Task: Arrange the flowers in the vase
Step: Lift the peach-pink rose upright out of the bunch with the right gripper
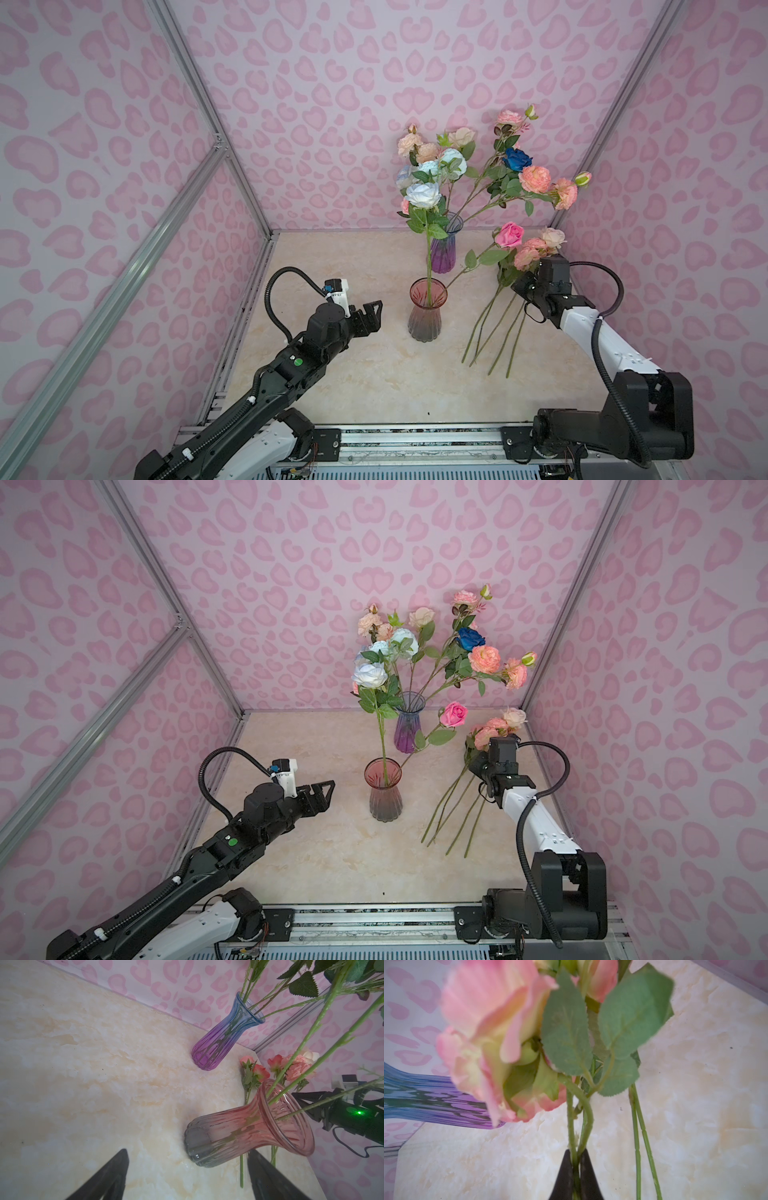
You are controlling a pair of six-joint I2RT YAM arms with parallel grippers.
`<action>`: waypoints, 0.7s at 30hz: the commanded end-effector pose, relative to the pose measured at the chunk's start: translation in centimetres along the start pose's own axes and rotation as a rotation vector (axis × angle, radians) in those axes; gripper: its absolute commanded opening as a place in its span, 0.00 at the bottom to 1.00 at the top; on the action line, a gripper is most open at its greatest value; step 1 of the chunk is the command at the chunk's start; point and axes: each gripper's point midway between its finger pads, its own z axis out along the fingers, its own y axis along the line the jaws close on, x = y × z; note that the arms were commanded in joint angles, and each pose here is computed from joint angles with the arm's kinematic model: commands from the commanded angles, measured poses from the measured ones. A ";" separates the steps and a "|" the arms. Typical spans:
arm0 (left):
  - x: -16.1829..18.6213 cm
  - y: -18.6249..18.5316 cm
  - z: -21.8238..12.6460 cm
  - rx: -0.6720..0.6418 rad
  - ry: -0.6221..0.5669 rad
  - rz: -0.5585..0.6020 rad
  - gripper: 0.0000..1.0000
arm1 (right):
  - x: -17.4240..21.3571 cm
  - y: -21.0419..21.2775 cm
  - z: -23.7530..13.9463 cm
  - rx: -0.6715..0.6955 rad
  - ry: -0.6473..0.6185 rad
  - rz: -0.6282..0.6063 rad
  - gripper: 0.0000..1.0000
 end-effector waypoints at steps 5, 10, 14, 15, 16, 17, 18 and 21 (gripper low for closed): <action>-0.8 -1.2 -0.4 0.040 -0.003 -0.013 0.90 | -0.3 2.9 -3.0 -0.164 -0.019 -0.012 0.00; -1.0 -1.0 -0.8 0.035 -0.014 -0.018 0.89 | -1.6 4.2 -5.7 -0.224 -0.070 -0.026 0.00; -1.3 -0.7 -1.4 0.021 -0.027 -0.019 0.89 | -2.8 5.2 -8.1 -0.270 -0.129 -0.047 0.00; -1.3 -0.6 -1.6 0.017 -0.032 -0.021 0.89 | -3.1 5.5 -8.7 -0.286 -0.145 -0.053 0.00; -1.3 -0.5 -1.7 0.013 -0.038 -0.024 0.89 | -3.2 5.7 -9.1 -0.296 -0.154 -0.055 0.00; -1.4 -0.4 -1.8 0.012 -0.045 -0.027 0.89 | -3.4 6.1 -9.7 -0.313 -0.167 -0.062 0.00; -1.4 -0.3 -1.9 0.011 -0.050 -0.028 0.90 | -3.4 6.4 -10.3 -0.327 -0.177 -0.071 0.00; -1.3 -0.1 -2.1 0.009 -0.053 -0.031 0.90 | -3.6 7.1 -11.0 -0.358 -0.201 -0.076 0.00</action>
